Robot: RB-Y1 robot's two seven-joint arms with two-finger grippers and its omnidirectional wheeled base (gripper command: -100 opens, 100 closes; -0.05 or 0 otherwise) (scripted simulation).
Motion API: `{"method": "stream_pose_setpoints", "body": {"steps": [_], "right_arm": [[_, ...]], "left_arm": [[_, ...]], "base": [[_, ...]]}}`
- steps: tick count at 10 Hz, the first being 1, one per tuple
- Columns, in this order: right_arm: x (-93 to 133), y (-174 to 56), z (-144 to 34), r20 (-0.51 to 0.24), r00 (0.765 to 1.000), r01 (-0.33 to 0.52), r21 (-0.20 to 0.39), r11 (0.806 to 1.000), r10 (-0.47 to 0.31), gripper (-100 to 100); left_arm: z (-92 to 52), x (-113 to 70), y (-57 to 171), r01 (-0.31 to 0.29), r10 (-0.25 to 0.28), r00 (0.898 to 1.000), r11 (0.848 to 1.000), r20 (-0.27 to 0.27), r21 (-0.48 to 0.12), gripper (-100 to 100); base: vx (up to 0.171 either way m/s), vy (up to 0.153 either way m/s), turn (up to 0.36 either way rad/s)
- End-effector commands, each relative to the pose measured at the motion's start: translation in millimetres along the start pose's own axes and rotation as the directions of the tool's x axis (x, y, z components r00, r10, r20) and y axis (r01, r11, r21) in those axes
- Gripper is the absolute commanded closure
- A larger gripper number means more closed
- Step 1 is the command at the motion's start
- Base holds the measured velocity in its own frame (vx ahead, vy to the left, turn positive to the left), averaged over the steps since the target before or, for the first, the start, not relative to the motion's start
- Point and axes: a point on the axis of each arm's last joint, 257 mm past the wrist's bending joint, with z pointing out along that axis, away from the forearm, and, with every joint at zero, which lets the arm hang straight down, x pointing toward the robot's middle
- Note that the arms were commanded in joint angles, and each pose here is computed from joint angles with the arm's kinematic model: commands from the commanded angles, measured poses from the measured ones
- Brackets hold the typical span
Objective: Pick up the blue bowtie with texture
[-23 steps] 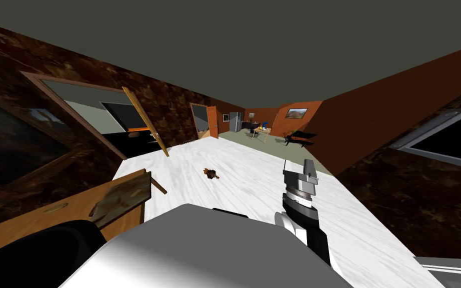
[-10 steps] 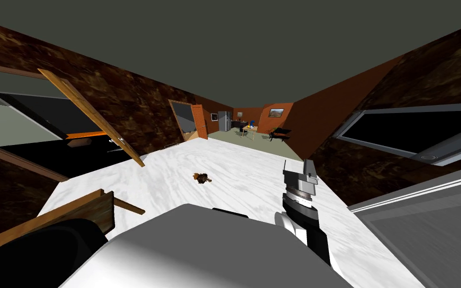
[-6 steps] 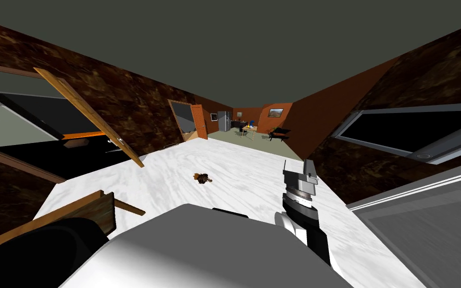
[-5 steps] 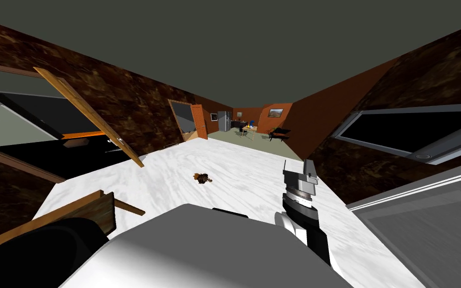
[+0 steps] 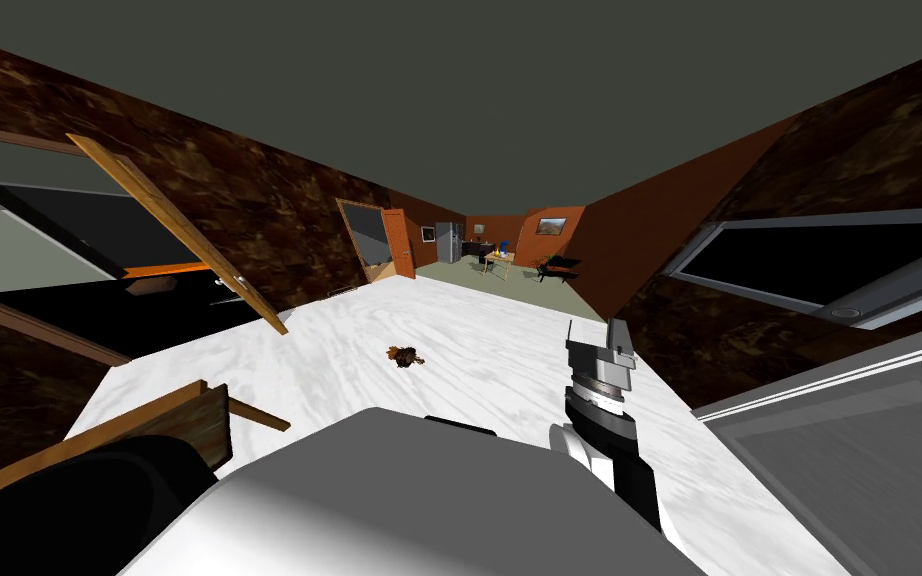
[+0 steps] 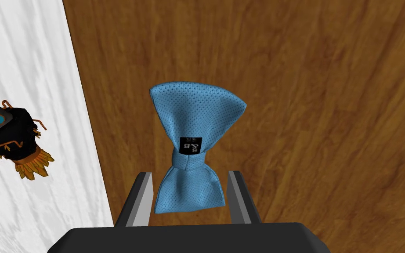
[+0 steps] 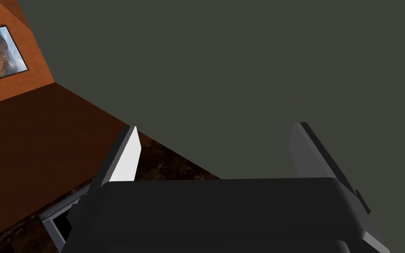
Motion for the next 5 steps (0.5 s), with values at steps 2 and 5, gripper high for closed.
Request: {"method": "stream_pose_setpoints", "body": {"steps": [2, 5], "right_arm": [[0, 0, 0.0, 0.0, 1.0, 0.0, 0.0, 1.0, 0.0, 0], [0, 0, 0.0, 0.0, 1.0, 0.0, 0.0, 1.0, 0.0, 0]], "left_arm": [[-14.3, -12.1, 6, -0.005, 0.005, 1.0, 1.0, 0.002, 0.001, 100], [-20.1, -15.9, 7, -0.008, 0.008, 1.0, 1.0, 0.002, 0.0, 0]], "base": [[0.014, -0.047, 0.039], [0.014, -0.048, 0.013]]}}
